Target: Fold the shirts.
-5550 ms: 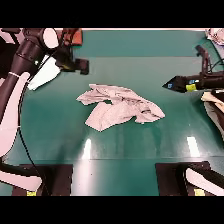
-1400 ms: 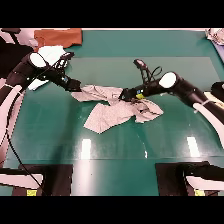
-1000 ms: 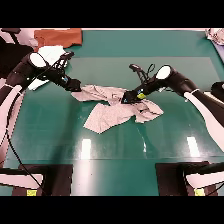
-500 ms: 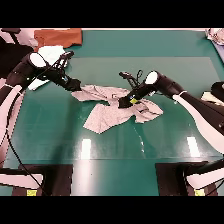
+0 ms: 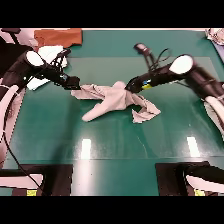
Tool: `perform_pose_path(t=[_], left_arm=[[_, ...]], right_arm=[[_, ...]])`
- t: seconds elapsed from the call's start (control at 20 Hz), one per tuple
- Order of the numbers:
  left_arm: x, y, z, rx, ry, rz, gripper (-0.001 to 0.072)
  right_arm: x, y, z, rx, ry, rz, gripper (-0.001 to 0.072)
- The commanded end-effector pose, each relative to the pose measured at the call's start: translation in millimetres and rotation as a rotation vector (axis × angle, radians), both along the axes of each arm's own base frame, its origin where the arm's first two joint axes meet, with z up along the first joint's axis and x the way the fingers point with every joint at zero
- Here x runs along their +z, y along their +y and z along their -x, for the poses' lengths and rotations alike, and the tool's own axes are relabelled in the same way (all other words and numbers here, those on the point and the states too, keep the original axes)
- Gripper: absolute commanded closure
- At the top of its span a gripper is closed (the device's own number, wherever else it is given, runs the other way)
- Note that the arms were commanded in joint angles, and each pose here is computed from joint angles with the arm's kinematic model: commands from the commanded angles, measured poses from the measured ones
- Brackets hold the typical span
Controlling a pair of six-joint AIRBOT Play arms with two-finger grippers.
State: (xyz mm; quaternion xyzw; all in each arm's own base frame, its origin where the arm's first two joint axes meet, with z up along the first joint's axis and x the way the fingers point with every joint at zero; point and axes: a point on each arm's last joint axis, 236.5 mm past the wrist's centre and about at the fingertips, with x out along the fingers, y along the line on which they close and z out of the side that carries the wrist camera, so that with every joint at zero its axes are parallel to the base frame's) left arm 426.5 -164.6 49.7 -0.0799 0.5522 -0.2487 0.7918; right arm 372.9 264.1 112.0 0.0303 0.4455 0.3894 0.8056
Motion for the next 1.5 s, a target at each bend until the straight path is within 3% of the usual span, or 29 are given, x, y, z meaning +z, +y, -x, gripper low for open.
perform_pose_path(t=[0.0, 0.15, 0.5, 0.95, 1.1, 1.45], left_arm=[[16, 19, 10, 0.089, 0.018, -0.051, 0.0687], [13, 50, 29, 0.155, 0.087, -0.174, 0.0687], [6, 59, 74, 0.138, 0.273, -0.227, 0.0687], [52, 84, 90, 0.169, 0.145, -0.296, 0.0687], [55, 82, 108, 0.145, 0.200, -0.295, 0.0687], [113, 87, 125, 0.182, -0.003, -0.257, 0.0687]], right_arm=[[59, -30, 3, -0.069, -0.126, -0.043, 0.0698], [91, -57, 11, -0.114, -0.186, -0.056, 0.0698], [135, -99, 32, -0.190, -0.284, -0.057, 0.0698], [160, -194, 20, -0.455, -0.356, -0.024, 0.0698], [150, -192, 21, -0.441, -0.320, -0.015, 0.0698], [164, -175, 40, -0.388, -0.357, -0.020, 0.0698]])
